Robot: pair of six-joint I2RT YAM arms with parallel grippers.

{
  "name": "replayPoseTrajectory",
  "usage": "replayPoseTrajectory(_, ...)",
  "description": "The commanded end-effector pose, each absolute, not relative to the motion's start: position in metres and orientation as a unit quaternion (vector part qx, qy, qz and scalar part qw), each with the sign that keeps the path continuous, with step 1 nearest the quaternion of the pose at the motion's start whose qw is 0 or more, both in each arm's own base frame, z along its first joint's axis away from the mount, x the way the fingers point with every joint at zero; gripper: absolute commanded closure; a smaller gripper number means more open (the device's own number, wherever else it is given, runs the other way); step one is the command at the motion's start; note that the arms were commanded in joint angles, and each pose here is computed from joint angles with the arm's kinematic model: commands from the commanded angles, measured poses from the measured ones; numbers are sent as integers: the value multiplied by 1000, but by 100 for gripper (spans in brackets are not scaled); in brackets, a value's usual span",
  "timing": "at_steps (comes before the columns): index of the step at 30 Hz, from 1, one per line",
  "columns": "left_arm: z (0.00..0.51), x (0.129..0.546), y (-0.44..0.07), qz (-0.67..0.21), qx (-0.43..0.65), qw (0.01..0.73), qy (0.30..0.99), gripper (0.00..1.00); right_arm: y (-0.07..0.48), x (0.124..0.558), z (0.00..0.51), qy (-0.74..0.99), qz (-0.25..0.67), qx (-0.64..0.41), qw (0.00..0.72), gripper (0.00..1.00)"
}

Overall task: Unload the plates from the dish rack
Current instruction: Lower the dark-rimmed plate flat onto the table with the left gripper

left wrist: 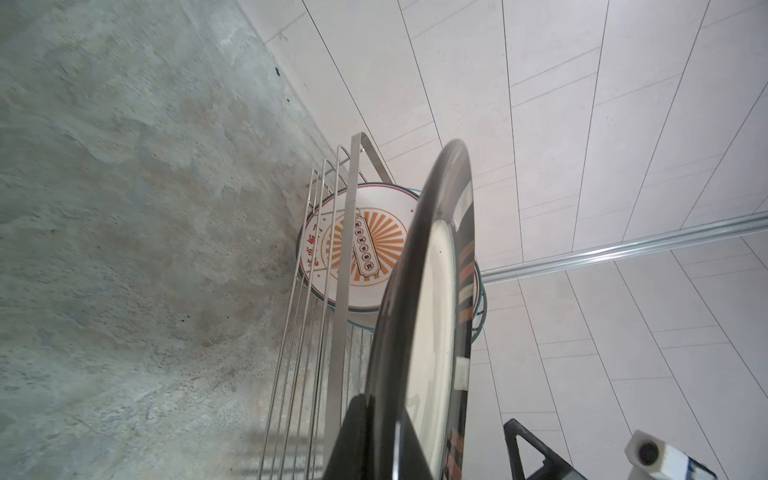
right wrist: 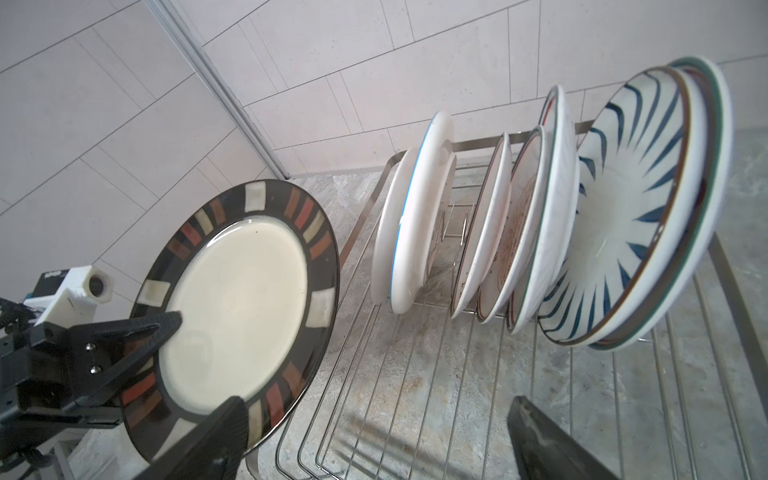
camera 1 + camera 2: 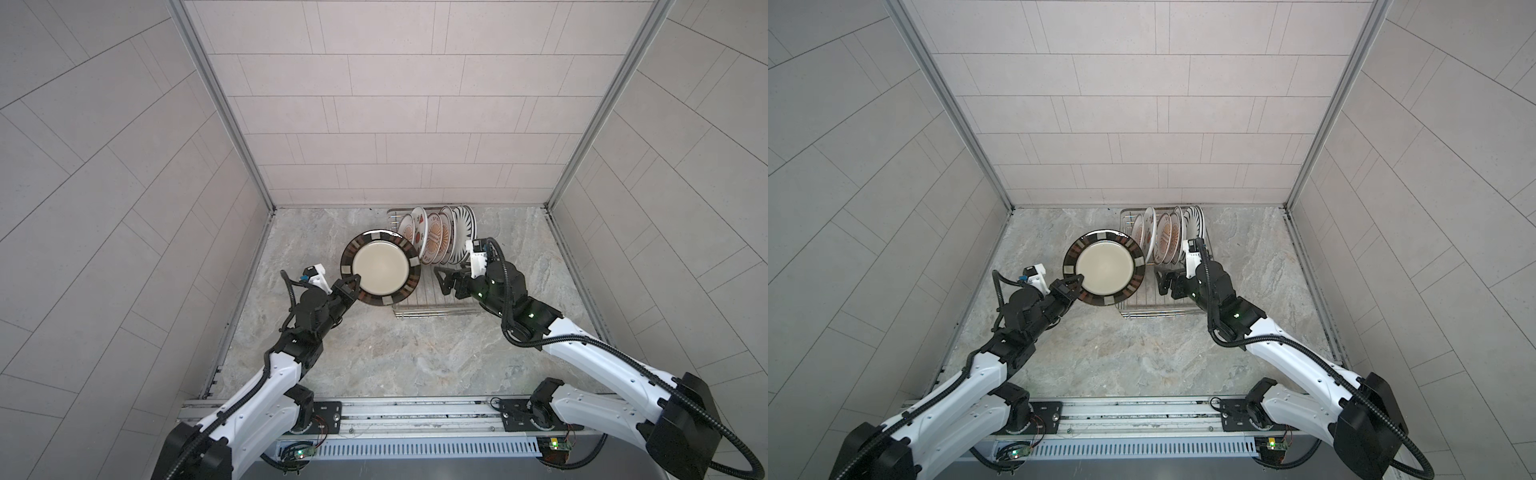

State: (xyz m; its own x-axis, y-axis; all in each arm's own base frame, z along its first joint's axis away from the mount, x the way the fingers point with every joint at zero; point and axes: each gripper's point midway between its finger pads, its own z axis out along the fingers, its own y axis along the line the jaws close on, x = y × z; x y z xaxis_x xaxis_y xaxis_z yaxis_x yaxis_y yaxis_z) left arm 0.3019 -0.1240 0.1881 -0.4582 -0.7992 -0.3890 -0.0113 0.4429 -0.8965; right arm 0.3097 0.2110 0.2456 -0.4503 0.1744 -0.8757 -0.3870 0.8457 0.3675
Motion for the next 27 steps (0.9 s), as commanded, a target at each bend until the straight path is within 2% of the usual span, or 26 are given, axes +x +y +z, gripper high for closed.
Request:
replayPoseTrajectory(1, 234, 307, -107, -477, -280, 497, 668, 100, 218, 310, 268, 794, 249, -115, 542, 0)
replayPoseTrajectory(7, 236, 308, -70, -470, -319, 517, 641, 100, 256, 306, 276, 776, 275, -190, 535, 0)
replayPoseTrajectory(12, 211, 312, -39, -432, -369, 518, 639, 100, 295, 306, 266, 786, 266, -245, 501, 3)
replayPoseTrajectory(20, 183, 327, -11, -382, -419, 525, 634, 100, 323, 326, 252, 804, 192, -231, 513, 0)
replayPoseTrajectory(27, 167, 329, 8, -349, -449, 527, 631, 100, 362, 329, 231, 809, 180, -273, 488, 0)
